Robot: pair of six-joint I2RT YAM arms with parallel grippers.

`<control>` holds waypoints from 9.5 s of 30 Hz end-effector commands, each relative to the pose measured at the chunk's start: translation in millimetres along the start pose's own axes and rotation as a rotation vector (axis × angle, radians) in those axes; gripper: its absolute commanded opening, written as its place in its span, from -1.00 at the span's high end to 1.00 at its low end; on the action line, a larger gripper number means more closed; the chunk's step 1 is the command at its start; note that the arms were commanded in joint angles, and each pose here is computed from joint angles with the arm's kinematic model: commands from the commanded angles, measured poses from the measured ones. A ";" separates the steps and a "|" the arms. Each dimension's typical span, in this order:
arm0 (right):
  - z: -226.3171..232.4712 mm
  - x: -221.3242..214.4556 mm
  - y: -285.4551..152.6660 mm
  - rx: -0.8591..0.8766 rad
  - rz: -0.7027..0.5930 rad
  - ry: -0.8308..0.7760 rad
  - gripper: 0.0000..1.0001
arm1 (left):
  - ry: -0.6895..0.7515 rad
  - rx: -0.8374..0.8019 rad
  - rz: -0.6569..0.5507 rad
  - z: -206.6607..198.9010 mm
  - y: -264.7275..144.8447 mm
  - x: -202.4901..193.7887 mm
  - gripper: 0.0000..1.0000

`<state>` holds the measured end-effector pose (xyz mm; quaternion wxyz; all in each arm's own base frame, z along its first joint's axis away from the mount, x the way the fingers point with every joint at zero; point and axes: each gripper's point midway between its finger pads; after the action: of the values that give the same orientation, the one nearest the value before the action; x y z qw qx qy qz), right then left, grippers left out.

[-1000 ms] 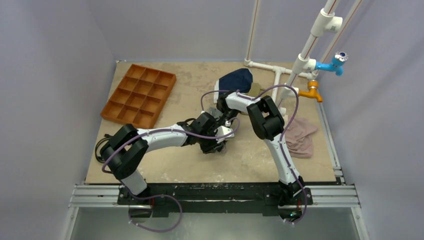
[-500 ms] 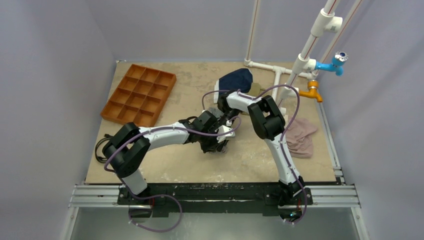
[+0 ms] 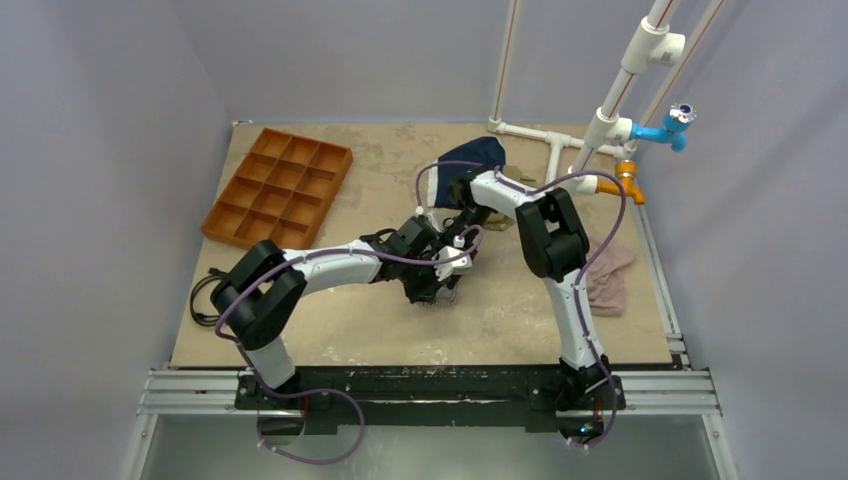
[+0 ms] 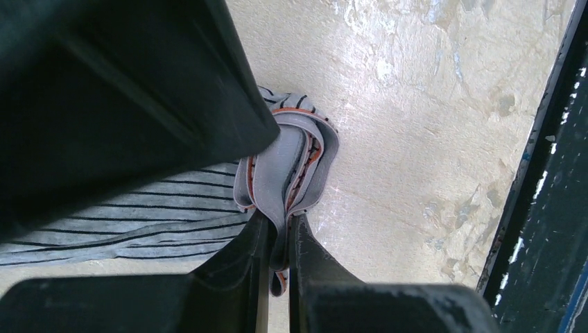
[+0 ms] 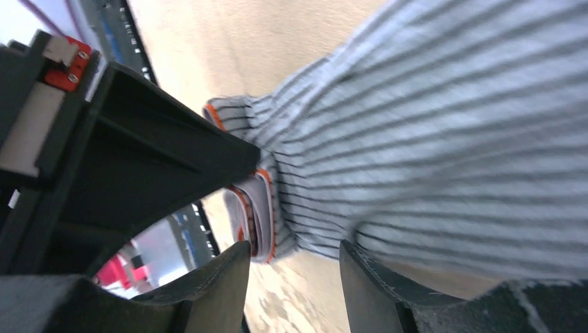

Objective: Roll the underwear
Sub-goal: Roll the underwear to the center of the board.

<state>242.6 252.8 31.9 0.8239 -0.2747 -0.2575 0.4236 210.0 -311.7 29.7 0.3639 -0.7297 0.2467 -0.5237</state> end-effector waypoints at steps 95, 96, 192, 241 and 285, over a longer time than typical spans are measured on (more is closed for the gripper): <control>5.4 -16.0 44.7 -0.855 0.002 -0.878 0.50 | -0.873 -0.704 0.320 12.0 19.8 -15.2 1.00; 4.6 -19.0 47.0 -0.843 0.015 -0.873 0.57 | -0.870 -0.703 0.317 12.2 19.0 -14.5 1.00; -25.7 -7.2 66.1 0.133 0.107 -0.280 0.72 | 0.181 0.126 -0.034 13.6 -17.8 6.7 -0.13; -25.1 -25.0 -33.9 -0.246 -0.040 -0.216 0.04 | -0.139 -0.087 0.052 4.7 -2.9 -13.5 1.00; -64.7 -60.9 -60.3 -0.651 -0.159 0.106 0.02 | -0.431 -0.336 0.010 21.9 -10.8 -8.2 1.00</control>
<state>282.8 177.0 20.8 0.7530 -0.4888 -0.3640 0.2482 227.1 -293.6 29.2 0.2836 -0.8727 0.2547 -0.3051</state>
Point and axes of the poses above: each gripper's point midway between its finger pads, its own y axis out along the fingers, its own z axis along the line the jaws close on, x = y × z, and after that the axes turned 4 degrees about -y, right-handed
